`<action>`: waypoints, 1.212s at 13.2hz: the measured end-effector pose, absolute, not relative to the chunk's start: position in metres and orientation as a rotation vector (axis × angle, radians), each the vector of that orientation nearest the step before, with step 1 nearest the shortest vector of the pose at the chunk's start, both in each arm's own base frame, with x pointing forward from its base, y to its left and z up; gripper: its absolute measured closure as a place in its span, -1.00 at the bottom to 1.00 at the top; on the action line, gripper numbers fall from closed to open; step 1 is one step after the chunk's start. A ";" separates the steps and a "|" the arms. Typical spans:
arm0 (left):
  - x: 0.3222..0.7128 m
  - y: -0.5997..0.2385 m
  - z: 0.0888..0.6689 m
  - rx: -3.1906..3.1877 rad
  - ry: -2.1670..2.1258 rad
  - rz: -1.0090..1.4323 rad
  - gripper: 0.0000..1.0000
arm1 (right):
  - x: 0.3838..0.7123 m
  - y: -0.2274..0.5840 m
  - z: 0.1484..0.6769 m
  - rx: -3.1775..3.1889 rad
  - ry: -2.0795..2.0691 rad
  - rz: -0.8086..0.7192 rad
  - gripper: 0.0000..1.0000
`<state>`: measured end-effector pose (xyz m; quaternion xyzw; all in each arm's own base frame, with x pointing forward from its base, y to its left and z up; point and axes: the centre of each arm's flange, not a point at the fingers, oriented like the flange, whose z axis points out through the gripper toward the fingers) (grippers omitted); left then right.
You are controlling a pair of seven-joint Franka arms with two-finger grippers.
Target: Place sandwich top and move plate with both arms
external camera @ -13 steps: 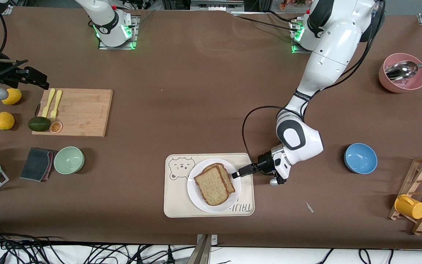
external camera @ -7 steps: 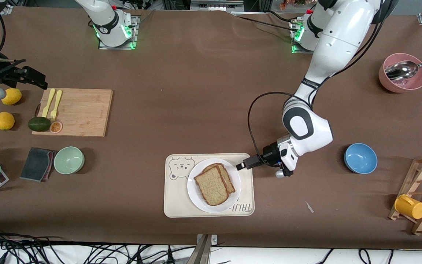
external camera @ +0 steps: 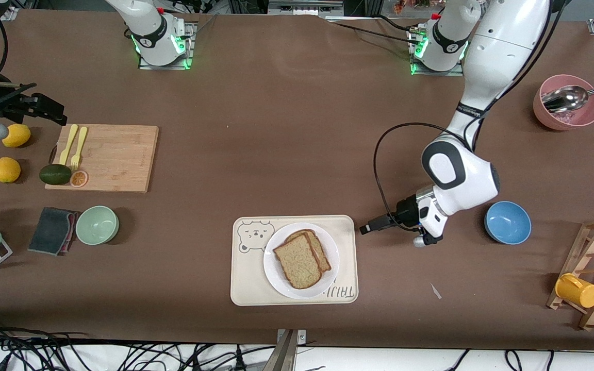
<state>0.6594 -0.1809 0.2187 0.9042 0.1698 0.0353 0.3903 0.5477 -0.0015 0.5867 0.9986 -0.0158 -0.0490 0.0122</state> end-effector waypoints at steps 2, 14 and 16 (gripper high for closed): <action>0.661 -0.162 0.216 2.315 0.396 0.034 -1.00 | 0.547 -0.001 0.589 3.113 -0.049 -0.147 -0.97; 0.652 0.032 0.274 2.834 0.212 -0.224 -1.00 | 0.546 -0.005 0.591 3.114 -0.060 -0.137 -0.97; 0.651 0.043 0.304 2.954 0.252 -0.202 -1.00 | 0.546 -0.006 0.591 3.114 -0.062 -0.135 -0.97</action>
